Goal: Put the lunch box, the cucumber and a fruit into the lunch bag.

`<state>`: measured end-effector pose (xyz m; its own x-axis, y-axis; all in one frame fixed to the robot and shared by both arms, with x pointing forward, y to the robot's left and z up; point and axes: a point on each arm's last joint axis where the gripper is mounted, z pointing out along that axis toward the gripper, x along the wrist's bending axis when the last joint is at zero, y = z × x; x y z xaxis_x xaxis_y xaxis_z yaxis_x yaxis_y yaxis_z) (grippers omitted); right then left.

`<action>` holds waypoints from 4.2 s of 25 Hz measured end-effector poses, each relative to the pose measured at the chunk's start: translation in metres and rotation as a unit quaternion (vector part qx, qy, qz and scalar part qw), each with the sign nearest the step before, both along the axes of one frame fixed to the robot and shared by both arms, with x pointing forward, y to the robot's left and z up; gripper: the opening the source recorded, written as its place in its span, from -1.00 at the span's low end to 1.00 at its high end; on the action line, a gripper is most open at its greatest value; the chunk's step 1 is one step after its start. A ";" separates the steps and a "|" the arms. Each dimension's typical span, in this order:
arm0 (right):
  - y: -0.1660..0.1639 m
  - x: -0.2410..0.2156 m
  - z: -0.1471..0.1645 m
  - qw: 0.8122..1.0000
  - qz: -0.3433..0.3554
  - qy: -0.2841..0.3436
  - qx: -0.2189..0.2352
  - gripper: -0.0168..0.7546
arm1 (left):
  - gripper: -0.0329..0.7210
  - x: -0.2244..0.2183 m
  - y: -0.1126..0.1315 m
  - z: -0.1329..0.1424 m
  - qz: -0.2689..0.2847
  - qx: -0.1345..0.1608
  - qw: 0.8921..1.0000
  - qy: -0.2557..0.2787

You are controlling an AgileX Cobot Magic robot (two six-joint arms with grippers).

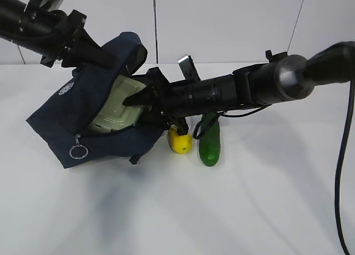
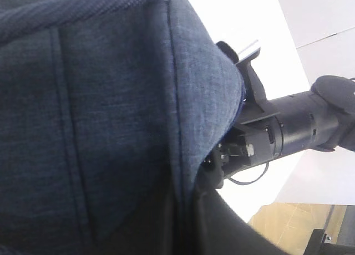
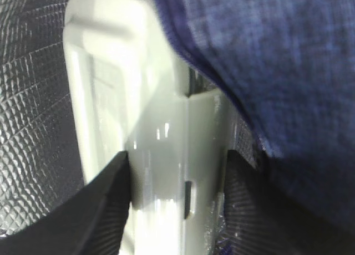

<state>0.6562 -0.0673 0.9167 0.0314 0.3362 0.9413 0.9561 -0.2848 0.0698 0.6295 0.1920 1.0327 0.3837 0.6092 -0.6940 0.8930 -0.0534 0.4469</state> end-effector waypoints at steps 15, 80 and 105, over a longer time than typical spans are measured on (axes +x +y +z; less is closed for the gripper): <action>0.000 0.000 0.000 1.000 -0.001 0.001 0.002 0.04 | -0.92 0.000 0.000 0.000 0.000 0.000 1.000 0.000; -0.057 -0.026 0.118 0.887 0.132 -0.020 -0.441 0.28 | -0.92 -0.002 0.061 -0.007 0.029 0.036 0.997 0.069; -0.053 0.017 0.037 0.865 0.079 0.025 -0.495 0.28 | -0.92 -0.003 0.064 -0.010 0.024 0.061 0.995 0.069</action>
<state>0.6727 -0.1205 0.9540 -0.0560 0.9807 0.1875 0.9866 0.0255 0.1613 0.6262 0.2561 1.0224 0.2587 0.7071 -0.6581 0.9483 -0.0563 0.3124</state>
